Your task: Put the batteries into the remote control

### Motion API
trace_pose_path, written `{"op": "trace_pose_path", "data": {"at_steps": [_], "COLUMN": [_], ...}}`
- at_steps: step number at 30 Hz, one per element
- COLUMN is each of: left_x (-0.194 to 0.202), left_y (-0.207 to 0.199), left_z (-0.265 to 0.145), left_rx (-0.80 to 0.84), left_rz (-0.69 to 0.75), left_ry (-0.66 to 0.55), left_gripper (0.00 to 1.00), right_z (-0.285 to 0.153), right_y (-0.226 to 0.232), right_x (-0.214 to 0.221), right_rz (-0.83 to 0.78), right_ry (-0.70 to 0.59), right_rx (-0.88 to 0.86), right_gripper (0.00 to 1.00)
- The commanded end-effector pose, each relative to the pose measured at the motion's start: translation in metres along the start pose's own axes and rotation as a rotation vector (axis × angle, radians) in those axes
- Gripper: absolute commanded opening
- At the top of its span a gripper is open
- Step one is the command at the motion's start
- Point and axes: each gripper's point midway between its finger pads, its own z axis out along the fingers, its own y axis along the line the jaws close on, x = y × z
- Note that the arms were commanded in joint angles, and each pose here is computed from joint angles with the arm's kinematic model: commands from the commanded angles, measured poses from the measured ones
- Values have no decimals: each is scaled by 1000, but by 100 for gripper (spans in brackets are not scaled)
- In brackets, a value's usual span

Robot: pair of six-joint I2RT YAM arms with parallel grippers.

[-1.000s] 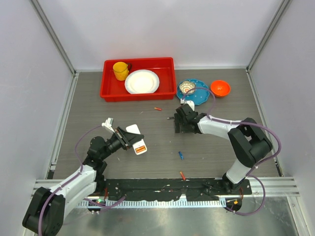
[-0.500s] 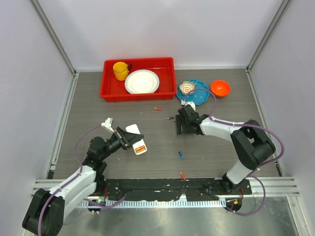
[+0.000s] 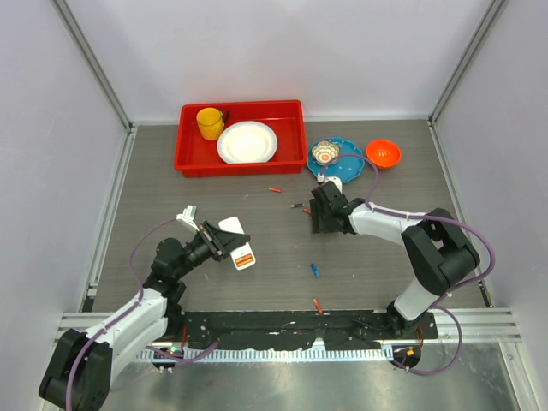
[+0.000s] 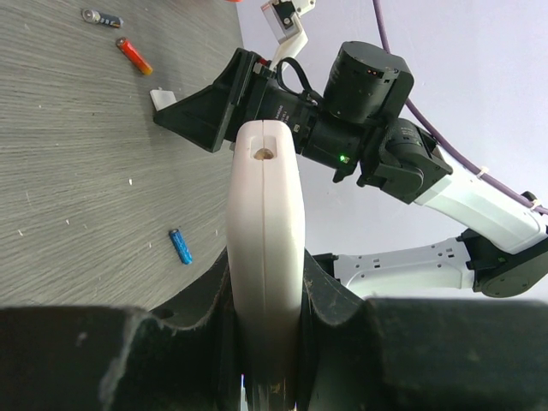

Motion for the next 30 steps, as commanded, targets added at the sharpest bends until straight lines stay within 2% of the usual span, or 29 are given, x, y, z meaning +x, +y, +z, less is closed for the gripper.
{"op": "trace_pose_path", "data": {"at_steps": [1, 3, 7, 16, 23, 25, 26, 28, 30], "left_x": [1, 1, 1, 1, 0, -2, -4, -6, -10], "left_y": [0, 1, 1, 1, 0, -1, -3, -5, -10], "left_z": [-2, -3, -3, -3, -2, -1, 0, 3, 7], "left_rx": [21, 20, 19, 19, 21, 22, 23, 25, 33], "left_rz": [28, 29, 29, 29, 32, 31, 33, 36, 40], "left_ry": [-5, -9, -9, -7, -11, -18, -21, -24, -27], "left_gripper": [0, 0, 0, 0, 0, 0, 0, 0, 0], "right_z": [4, 4, 4, 5, 0, -8, -21, -39, -70], "right_y": [1, 1, 0, -2, 0, 0, 3, 8, 19], "right_x": [17, 16, 14, 19, 18, 13, 0, -6, -25], "right_rz": [-1, -5, -14, -34, -27, -17, -7, -17, -27], "right_ry": [57, 53, 52, 67, 59, 38, -7, -38, -113], "right_rx": [-16, -14, -8, -6, -21, -24, -41, -48, -94], "right_gripper": [63, 68, 68, 53, 22, 17, 10, 3, 1]}}
